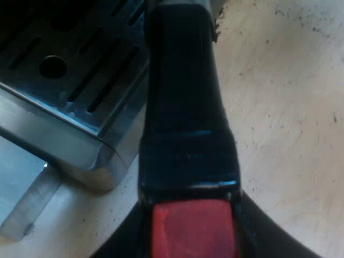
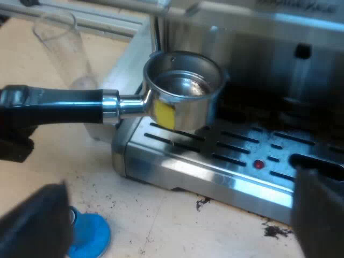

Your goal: Put the handle in the coffee machine

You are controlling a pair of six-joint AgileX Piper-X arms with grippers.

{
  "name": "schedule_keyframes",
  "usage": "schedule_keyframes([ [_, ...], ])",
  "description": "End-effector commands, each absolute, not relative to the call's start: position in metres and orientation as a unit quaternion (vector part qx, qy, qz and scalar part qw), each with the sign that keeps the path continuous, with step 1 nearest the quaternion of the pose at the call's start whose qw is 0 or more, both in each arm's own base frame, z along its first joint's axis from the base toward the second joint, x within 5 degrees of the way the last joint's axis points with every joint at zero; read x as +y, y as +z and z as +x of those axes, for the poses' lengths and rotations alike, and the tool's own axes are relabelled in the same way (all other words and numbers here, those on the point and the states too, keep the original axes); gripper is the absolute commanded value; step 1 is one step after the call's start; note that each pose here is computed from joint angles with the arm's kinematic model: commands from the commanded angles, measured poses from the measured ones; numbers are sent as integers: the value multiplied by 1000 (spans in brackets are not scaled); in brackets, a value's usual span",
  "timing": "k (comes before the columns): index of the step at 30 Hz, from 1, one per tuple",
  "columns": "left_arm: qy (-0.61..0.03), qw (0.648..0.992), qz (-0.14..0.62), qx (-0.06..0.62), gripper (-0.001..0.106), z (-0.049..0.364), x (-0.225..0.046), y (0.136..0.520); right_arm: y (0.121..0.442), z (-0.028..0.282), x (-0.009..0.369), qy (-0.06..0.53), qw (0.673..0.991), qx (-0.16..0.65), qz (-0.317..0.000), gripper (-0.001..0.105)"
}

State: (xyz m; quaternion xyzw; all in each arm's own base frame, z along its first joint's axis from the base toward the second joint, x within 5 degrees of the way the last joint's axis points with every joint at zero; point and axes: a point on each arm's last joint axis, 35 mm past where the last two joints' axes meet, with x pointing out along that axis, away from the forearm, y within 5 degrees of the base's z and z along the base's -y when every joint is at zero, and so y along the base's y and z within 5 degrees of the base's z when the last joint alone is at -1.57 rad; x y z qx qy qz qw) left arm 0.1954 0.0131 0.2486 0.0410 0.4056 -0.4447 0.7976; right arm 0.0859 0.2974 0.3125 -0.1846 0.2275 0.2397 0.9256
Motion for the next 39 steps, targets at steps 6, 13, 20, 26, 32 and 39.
schedule_keyframes([
  [6,-472,807,52,351,0,203,13,254,292,94,319,179,947,185,-192,51],
  [13,-482,818,60,309,0,210,13,257,277,99,334,152,958,161,-183,61],
  [20,-489,819,57,295,0,217,14,253,267,103,350,152,961,132,-191,72],
  [26,-496,818,48,288,0,228,15,244,263,105,361,144,964,107,-194,72],
  [32,-502,823,78,253,0,233,16,246,253,108,367,120,969,96,-194,72],
  [39,-504,821,74,259,0,243,18,234,241,111,379,125,970,80,-193,72],
])
